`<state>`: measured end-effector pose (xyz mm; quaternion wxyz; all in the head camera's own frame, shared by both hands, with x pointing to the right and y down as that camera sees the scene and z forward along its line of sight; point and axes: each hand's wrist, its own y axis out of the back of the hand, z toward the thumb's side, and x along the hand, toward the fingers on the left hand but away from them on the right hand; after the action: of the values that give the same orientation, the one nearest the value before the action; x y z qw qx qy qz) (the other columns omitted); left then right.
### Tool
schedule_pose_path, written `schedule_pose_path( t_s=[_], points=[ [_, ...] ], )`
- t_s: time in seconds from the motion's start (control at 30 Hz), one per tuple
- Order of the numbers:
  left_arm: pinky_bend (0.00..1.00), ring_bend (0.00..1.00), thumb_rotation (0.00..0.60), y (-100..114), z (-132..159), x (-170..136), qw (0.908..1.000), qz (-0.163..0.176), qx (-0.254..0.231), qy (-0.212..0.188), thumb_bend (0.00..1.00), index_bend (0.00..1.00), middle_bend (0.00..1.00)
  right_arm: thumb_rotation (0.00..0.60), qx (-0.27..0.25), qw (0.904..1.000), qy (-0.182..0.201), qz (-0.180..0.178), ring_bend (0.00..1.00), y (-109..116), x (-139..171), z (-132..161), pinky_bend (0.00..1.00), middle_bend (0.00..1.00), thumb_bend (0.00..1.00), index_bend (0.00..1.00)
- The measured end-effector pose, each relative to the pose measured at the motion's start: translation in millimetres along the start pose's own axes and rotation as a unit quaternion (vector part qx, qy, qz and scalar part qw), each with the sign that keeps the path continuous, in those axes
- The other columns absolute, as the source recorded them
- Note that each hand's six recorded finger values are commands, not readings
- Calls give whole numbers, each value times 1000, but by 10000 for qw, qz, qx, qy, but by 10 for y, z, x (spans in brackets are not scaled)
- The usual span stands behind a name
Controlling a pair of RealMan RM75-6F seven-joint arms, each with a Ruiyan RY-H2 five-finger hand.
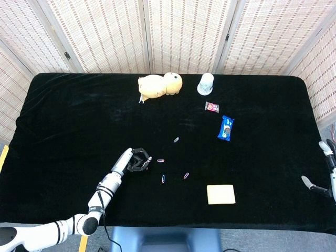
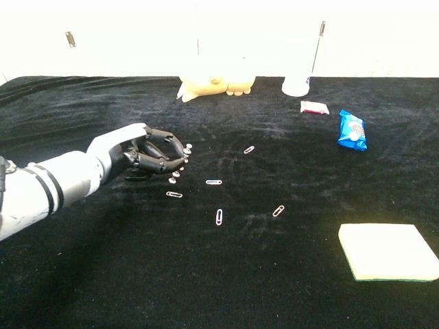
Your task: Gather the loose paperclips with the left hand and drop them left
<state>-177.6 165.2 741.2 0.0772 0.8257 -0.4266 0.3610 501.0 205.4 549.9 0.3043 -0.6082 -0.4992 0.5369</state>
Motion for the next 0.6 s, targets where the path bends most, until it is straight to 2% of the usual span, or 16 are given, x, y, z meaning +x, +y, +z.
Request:
schedule_pose_path(
  t_s=[0.23,0.6],
  points=[
    [1000,1000,600,-74,-49,44,9999,-105,52,29,464,786,1000,600,-14,10000,-66,-73,54,27,44,-33,8,0,235,0],
    [1000,1000,600,-26,-76,62,9999,-107,35,26,464,785,1000,600,-10,9999,-108,-69,53,19,60,-50,8,0,235,0]
  ],
)
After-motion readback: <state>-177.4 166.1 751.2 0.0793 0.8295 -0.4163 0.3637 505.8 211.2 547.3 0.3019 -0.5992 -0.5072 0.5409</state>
